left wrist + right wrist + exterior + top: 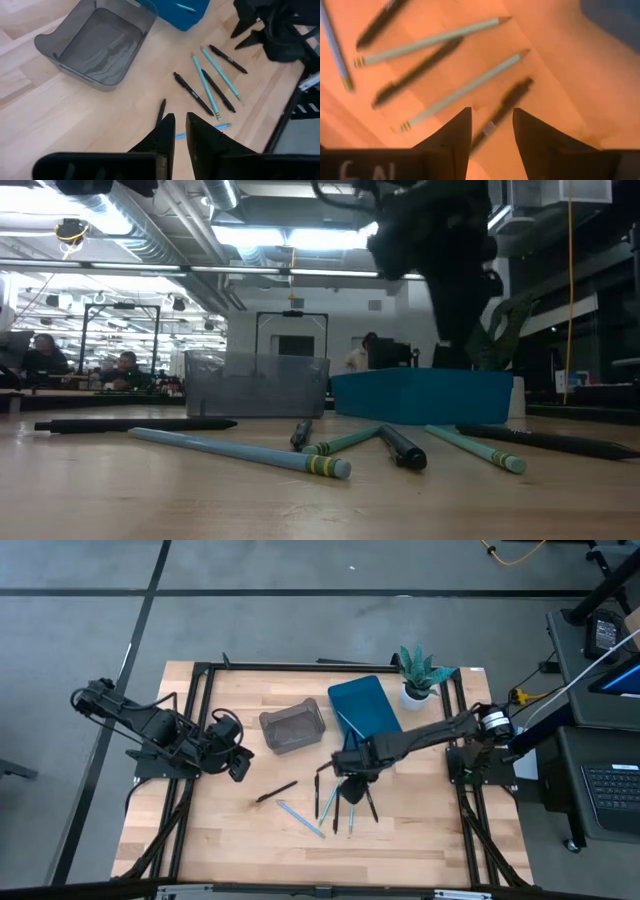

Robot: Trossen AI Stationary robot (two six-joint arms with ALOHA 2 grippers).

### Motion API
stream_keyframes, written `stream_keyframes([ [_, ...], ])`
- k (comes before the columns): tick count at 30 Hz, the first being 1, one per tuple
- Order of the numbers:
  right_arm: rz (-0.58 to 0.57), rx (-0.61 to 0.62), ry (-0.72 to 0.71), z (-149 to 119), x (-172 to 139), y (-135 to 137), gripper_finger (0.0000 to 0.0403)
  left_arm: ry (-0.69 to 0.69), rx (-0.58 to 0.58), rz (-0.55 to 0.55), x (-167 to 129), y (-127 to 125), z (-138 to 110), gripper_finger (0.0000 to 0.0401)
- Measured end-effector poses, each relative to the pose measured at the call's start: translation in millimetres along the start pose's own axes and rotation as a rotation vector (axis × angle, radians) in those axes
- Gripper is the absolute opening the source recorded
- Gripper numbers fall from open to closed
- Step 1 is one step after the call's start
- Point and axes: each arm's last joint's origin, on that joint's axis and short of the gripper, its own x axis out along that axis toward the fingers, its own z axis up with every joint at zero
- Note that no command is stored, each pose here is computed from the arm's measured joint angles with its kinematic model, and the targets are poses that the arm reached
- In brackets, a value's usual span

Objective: Sort pens & pencils
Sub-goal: Put the right light blue colored pencil into the blue bin

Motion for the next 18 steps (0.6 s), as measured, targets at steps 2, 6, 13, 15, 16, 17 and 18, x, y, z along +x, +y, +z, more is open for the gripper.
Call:
stream_keyframes([
  [2, 0.011, 0.069, -0.007, -0.5, 6.7, -1.4, 0.0145, 0.008, 0.015, 0.039, 2.3, 2.7, 0.1, 0.0041],
  [6, -0.001, 0.186, 0.001, -3.0, 12.1, -4.0, 0.0145, 0.037, 0.051, 0.168, 4.8, 14.8, 0.4, 0.0041],
  [13, 0.066, 0.385, -0.132, -2.7, 12.2, 10.3, 0.0145, 0.020, 0.087, 0.394, 3.4, 38.5, 7.8, 0.0041],
  [15, 0.108, 0.463, -0.174, -3.9, 12.0, 17.3, 0.0145, 0.026, 0.129, 0.448, 2.3, 44.2, 9.5, 0.0041],
  [16, 0.124, 0.504, -0.194, -5.7, 11.8, 20.8, 0.0145, 0.035, 0.164, 0.468, 1.9, 46.4, 10.3, 0.0041],
  [17, 0.143, 0.551, -0.212, -7.8, 12.1, 24.7, 0.0145, 0.039, 0.201, 0.487, 1.6, 48.2, 11.1, 0.0041],
  [18, 0.159, 0.591, -0.231, -10.3, 12.8, 28.7, 0.0145, 0.036, 0.235, 0.501, 1.5, 49.3, 12.1, 0.0041],
])
